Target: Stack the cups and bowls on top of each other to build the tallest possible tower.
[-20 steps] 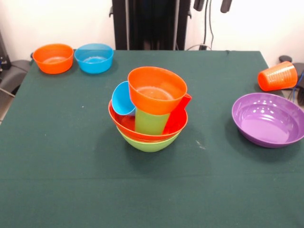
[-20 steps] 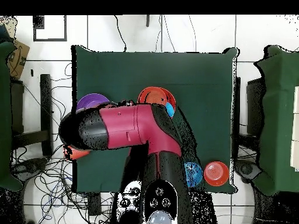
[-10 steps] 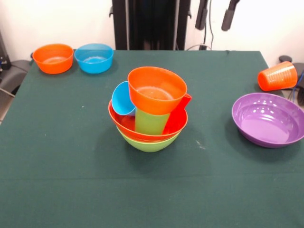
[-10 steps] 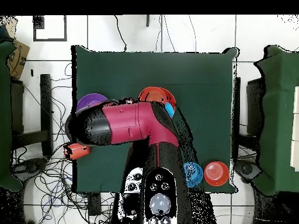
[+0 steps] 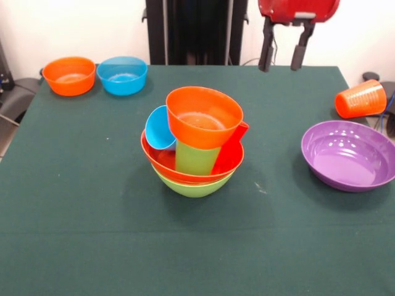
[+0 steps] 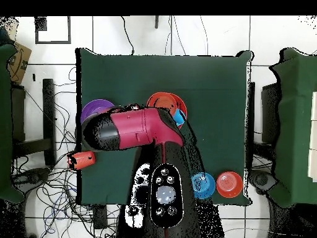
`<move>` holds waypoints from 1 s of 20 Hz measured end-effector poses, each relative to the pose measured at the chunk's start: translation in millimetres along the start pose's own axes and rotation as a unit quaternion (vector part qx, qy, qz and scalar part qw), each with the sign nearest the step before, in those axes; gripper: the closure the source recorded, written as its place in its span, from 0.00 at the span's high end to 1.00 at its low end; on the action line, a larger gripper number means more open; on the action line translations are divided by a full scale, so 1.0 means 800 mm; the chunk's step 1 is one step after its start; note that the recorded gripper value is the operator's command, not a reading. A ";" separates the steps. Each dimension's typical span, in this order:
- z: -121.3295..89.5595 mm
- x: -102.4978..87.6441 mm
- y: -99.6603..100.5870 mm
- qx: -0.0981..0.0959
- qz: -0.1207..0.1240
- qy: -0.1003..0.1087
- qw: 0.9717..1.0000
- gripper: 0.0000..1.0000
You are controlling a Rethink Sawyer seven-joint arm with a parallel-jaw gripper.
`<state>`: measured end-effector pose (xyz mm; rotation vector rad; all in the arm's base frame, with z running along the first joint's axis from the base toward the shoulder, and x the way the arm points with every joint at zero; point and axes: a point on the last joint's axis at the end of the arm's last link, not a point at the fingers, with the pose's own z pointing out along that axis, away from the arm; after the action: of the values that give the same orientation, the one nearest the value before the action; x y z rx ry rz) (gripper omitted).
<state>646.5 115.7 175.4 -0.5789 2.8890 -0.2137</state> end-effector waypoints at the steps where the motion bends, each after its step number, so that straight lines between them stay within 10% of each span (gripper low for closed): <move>1: 0.002 0.000 0.001 0.000 -0.001 -0.001 1.000 1.00; 20: 0.064 0.012 0.051 -0.015 -0.024 0.002 1.000 1.00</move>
<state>633.8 143.6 116.8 -0.6543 2.8893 -0.1790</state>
